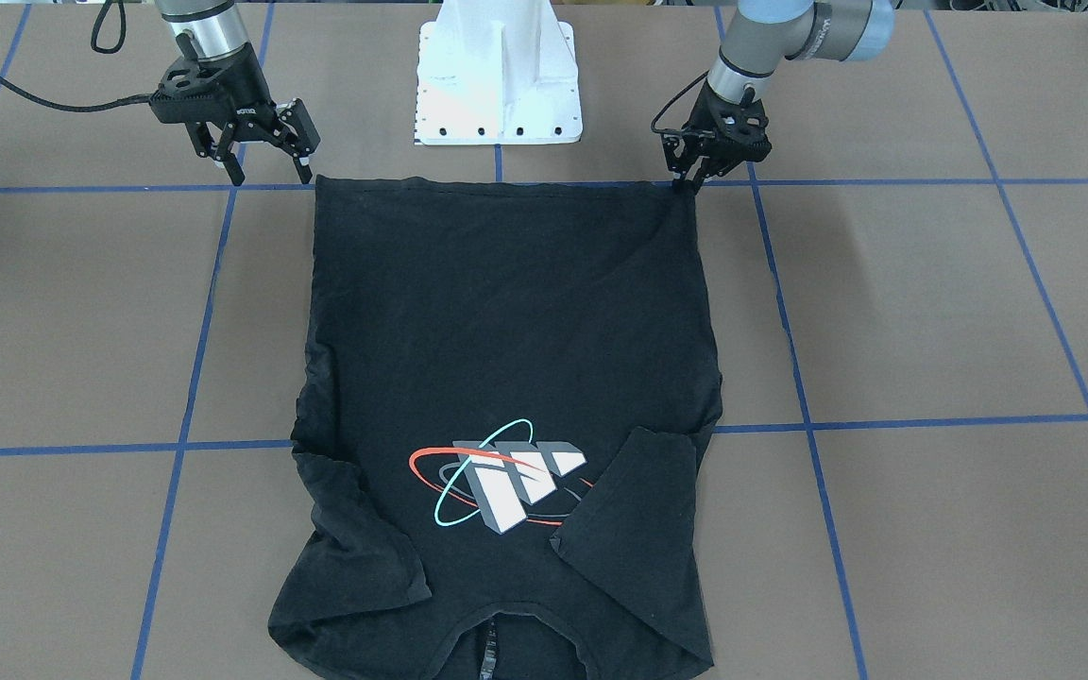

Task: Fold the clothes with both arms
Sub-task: 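Lower both grippers and pinch the two hem corners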

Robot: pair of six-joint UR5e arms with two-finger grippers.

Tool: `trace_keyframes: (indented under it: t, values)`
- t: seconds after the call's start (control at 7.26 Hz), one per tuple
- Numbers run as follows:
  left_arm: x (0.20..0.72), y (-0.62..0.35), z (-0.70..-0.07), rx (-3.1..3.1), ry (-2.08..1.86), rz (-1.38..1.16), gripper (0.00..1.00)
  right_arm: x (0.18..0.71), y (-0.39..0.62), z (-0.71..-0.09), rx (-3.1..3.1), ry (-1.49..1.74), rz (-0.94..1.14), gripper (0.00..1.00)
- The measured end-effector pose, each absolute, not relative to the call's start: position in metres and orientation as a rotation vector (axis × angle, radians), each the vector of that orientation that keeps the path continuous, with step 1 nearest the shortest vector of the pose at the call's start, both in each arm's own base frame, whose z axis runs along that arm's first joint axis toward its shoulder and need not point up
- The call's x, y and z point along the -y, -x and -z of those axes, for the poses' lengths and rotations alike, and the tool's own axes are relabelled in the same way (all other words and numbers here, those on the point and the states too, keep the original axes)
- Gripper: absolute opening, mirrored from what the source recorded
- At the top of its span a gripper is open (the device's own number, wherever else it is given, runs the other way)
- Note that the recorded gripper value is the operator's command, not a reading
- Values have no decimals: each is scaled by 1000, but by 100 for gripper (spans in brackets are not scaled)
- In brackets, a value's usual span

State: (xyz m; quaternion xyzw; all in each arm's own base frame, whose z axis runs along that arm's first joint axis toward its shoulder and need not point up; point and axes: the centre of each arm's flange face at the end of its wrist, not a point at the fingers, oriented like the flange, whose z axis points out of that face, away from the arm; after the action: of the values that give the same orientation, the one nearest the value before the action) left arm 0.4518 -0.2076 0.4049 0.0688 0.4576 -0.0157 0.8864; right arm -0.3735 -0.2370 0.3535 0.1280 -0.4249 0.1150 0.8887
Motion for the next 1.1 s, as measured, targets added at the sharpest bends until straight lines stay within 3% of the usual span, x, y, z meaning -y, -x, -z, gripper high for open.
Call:
trace_keyframes:
  t: [1.1]
  values:
    - [210, -444, -384, -991, -164, 48, 0, 209, 403, -371, 864, -255, -274, 98]
